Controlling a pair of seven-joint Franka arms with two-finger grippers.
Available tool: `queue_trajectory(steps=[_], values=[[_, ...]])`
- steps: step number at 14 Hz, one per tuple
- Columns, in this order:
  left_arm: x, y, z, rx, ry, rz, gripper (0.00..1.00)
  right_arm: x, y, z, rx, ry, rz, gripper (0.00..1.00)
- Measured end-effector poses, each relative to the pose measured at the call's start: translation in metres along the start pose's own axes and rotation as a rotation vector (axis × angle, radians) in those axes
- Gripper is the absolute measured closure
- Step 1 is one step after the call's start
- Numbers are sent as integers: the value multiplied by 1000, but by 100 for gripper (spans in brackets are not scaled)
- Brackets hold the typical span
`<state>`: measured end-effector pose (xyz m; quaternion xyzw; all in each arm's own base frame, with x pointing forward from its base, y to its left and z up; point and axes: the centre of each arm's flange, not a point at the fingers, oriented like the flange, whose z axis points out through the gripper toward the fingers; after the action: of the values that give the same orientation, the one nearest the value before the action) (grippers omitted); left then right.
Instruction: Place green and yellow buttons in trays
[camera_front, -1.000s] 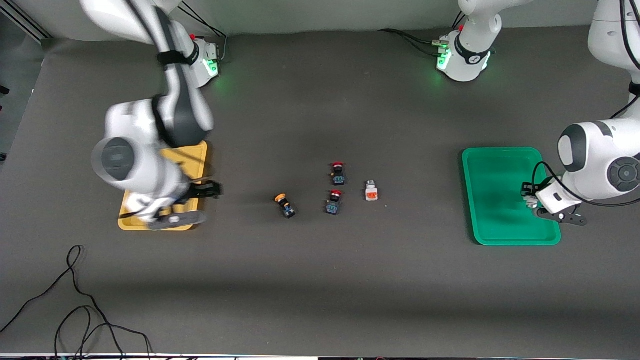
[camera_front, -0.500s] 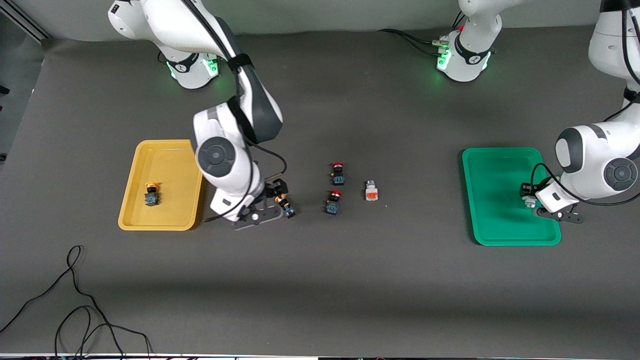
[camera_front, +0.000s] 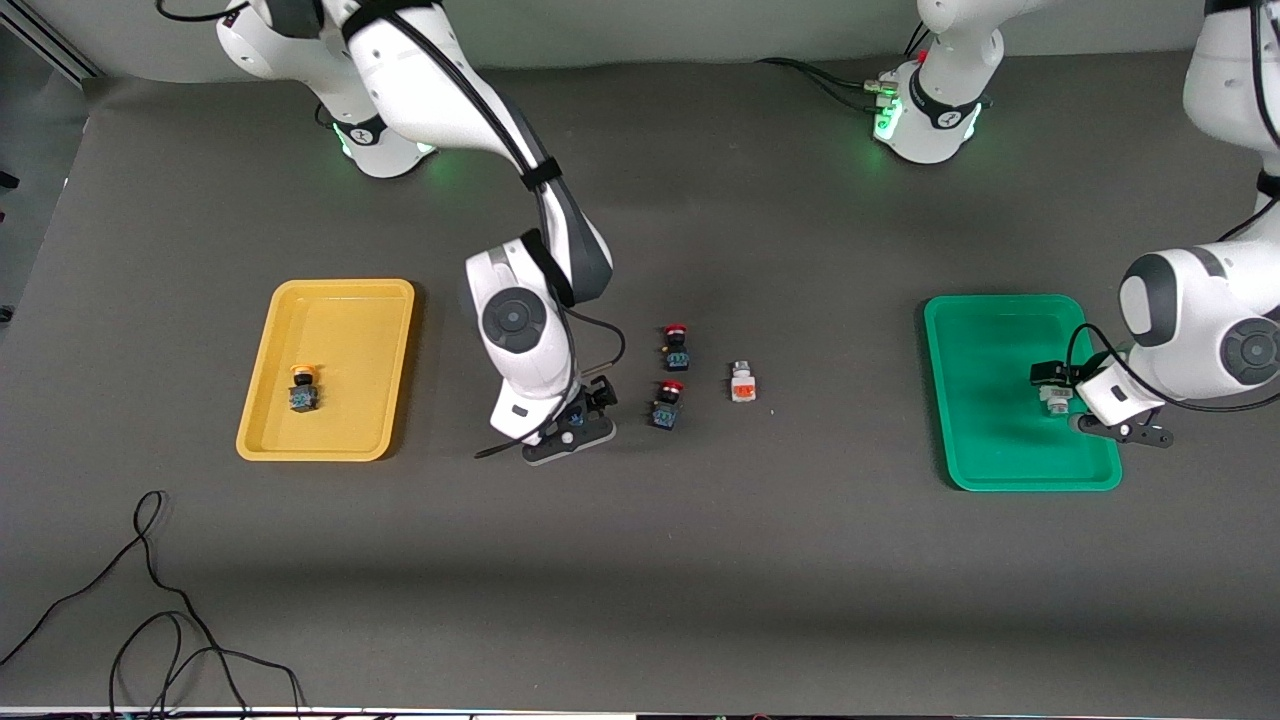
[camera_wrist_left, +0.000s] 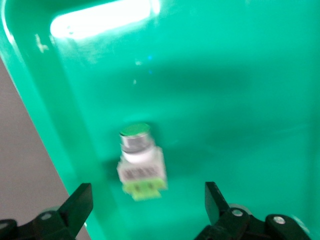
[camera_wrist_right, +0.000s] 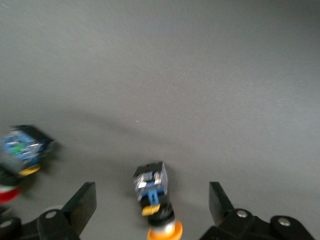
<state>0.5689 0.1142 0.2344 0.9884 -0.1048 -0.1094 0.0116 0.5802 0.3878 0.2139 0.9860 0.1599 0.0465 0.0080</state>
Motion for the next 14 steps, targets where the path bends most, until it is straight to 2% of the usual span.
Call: queue_trajectory(steps=[3,4,5,6,10,11,14], values=[[12,39,-76,-94,-28,9,0,-20,-5,33,-8,20,-9,0],[16,52,-97,-121,-27,7,0,-22,-5,36,-9,21,-9,8],[20,66,-112,-131,-28,-9,0,-22,-4,36,-9,21,-7,8],[26,85,-119,-133,-31,-36,0,-22,-5,35,-7,21,-5,14],[51,202,-115,-108,-40,-154,0,-19,-6,23,8,34,17,61],[57,236,-109,-97,-34,-185,0,-17,-6,16,15,33,26,67],[69,333,-73,-84,-11,-234,0,-8,3,-31,47,-14,73,67]])
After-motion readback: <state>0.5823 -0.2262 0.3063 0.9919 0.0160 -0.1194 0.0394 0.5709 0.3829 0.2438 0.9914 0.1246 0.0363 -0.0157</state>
